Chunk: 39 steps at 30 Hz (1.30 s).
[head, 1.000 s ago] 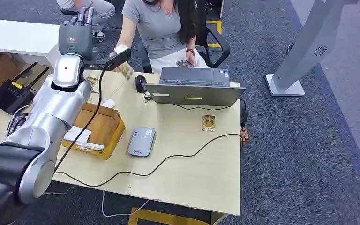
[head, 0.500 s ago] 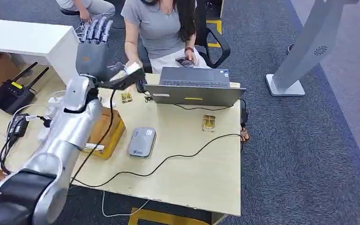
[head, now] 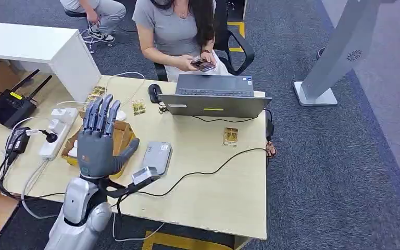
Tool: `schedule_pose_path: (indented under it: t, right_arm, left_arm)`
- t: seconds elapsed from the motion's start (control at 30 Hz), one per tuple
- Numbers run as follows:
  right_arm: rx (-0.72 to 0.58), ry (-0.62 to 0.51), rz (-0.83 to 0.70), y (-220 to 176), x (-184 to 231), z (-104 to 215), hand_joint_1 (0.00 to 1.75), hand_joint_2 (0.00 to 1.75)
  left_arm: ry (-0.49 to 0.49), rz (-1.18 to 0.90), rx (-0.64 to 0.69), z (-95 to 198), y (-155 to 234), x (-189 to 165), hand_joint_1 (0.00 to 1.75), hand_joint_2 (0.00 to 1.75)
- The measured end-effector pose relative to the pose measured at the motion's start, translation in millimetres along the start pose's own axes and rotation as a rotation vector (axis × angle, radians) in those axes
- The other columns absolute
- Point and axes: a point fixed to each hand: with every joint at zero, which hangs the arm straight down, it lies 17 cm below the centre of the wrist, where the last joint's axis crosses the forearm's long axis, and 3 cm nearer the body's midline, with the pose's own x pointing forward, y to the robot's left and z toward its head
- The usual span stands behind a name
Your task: Pass the card to the sensor for recognition and then transmit it.
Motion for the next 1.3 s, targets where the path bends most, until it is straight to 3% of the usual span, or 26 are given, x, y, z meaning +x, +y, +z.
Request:
schedule_pose_path:
  t: [0.07,0.2,0.33,0.53,0.93,1.3]
  right_arm:
    - [0.007,-0.002,-0.018,-1,-1,-1,0.0,1.75]
    - [0.01,0.009,-0.059,-2,-3,-1,0.0,1.75]
    - [0.011,0.012,-0.078,-2,-4,-1,0.0,1.75]
    - [0.01,0.024,-0.094,-3,-9,-2,0.0,1.75]
    - [0.012,0.024,-0.096,-3,-9,-2,0.0,1.75]
    - [0.021,0.021,-0.082,-3,-10,-2,0.0,1.75]
  left_arm:
    - [0.016,-0.021,-0.082,20,-13,-4,0.0,1.75]
    - [0.086,-0.093,-0.419,76,-66,-39,0.0,1.75]
    - [0.112,-0.152,-0.552,113,-83,-68,0.0,1.75]
    - [0.134,-0.185,-0.677,157,-95,-80,0.0,1.75]
    - [0.184,-0.22,-0.724,174,-93,-102,0.0,1.75]
    - [0.299,-0.27,-0.706,170,-81,-157,0.0,1.75]
